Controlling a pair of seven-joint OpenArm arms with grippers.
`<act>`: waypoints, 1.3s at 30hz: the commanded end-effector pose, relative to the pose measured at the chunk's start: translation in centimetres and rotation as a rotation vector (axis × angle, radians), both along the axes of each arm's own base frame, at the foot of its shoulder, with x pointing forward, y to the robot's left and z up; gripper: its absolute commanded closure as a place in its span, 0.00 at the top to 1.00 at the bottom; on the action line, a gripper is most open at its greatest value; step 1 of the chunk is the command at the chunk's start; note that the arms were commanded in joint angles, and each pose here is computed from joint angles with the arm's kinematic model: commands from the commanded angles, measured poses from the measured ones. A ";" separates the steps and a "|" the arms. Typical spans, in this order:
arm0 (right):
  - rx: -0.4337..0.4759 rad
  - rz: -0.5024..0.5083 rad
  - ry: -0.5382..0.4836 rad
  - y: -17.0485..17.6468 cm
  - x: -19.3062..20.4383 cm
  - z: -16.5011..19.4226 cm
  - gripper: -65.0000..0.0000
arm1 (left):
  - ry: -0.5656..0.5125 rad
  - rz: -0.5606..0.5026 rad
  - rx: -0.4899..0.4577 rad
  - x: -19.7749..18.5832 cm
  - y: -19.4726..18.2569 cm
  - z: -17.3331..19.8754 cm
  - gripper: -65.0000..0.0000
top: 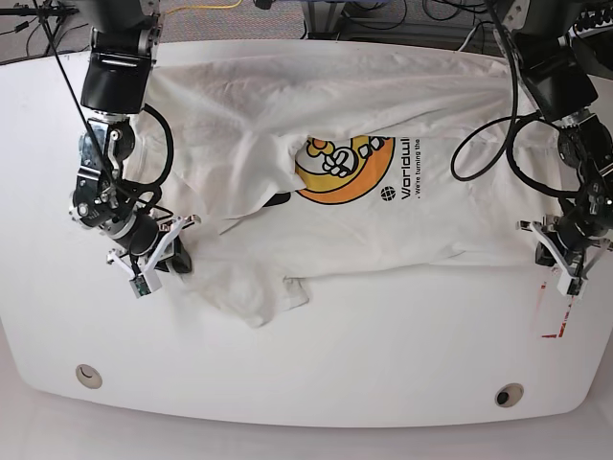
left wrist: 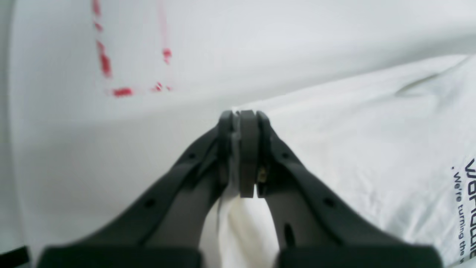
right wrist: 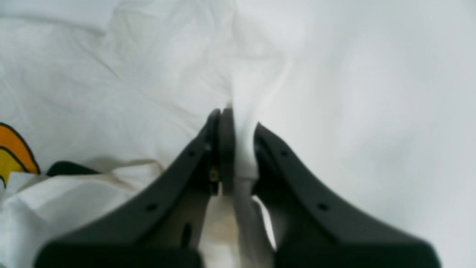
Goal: Fold the T-shirt properly
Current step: 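Lift the shirt edge with both grippers and fold it over toward the robot base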
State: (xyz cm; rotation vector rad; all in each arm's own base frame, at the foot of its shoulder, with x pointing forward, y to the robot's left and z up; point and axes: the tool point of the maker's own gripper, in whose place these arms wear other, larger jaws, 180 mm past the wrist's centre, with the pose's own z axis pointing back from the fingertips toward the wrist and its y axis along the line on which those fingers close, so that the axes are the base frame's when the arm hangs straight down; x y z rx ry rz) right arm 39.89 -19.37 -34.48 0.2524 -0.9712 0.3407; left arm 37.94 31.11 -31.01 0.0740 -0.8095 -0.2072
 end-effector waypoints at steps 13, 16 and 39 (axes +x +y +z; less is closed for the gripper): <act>-0.114 -0.053 -0.114 -3.2 -1.7 5.7 0.00 | -0.088 0.058 0.094 -0.9 3.3 5.4 0.00; -0.137 -0.042 -0.119 -2.9 -2.6 5.9 0.00 | -0.057 0.066 0.103 -1.7 3.6 4.8 0.00; -0.152 -0.049 -0.055 -1.3 -10.4 3.6 0.00 | 0.233 0.193 0.237 -11.8 6.7 1.6 0.00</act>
